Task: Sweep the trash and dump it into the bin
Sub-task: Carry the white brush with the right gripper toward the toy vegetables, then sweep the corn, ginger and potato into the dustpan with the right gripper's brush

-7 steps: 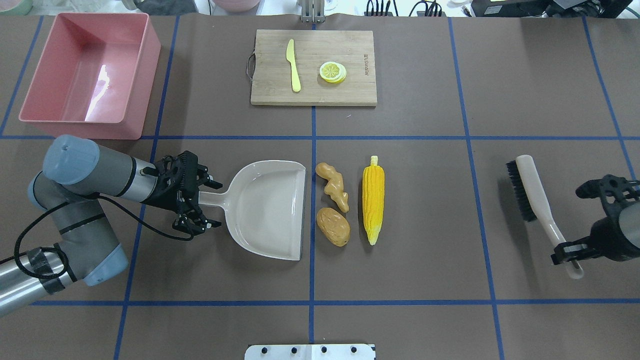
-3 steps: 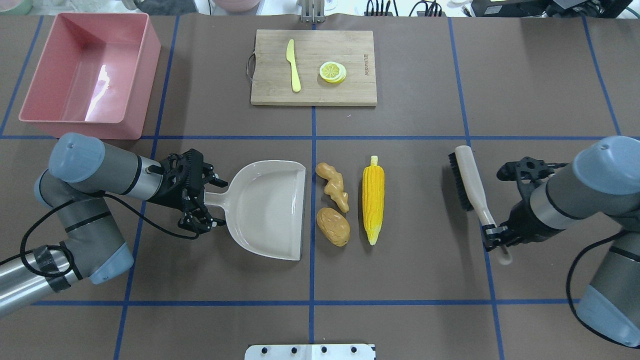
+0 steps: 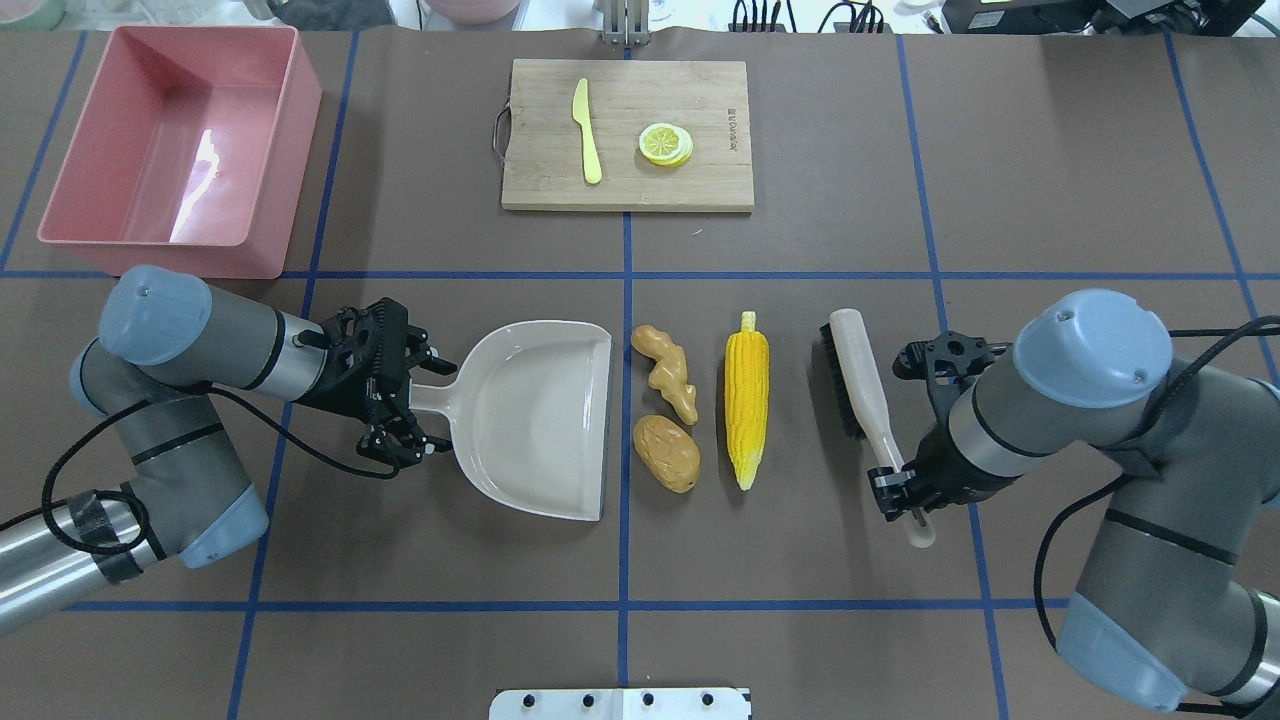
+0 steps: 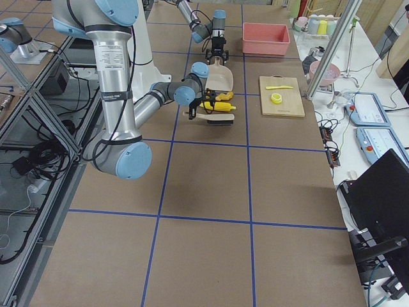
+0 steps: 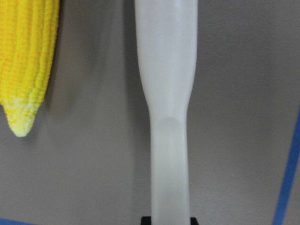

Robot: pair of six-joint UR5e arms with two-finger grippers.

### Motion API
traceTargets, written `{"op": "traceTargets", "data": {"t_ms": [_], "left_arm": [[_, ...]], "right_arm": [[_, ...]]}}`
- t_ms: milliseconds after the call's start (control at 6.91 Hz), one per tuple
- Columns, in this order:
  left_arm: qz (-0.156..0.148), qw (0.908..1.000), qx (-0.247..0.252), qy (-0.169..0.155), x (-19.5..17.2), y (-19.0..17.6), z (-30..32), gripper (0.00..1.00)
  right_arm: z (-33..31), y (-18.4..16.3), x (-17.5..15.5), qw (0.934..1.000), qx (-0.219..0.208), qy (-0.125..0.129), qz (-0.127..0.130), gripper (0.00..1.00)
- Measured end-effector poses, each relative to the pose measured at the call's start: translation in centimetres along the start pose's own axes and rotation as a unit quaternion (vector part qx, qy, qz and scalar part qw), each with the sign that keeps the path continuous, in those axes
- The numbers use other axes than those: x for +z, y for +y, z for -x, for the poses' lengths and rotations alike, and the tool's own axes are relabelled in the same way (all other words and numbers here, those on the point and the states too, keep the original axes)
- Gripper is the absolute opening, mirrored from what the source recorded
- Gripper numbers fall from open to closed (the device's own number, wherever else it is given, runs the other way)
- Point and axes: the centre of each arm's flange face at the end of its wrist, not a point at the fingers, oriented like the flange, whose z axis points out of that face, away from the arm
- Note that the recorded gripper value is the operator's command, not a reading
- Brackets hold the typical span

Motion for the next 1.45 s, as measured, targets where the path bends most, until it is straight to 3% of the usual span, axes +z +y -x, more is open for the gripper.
{"op": "traceTargets", "data": {"t_ms": [289,1447], "left_arm": [[0.0,1.0,0.0,0.0,0.0,-0.1,0.0,0.97],[-0.002,1.0,0.002,0.0,0.0,-0.3,0.0,0.97]], "right_arm": [[6.2,0.8,0.9,0.9999,0.008,0.004,0.005,0.0],[17.1,-1.7,1.6,0.9998,0.017,-0.006,0.002,0.0]]}}
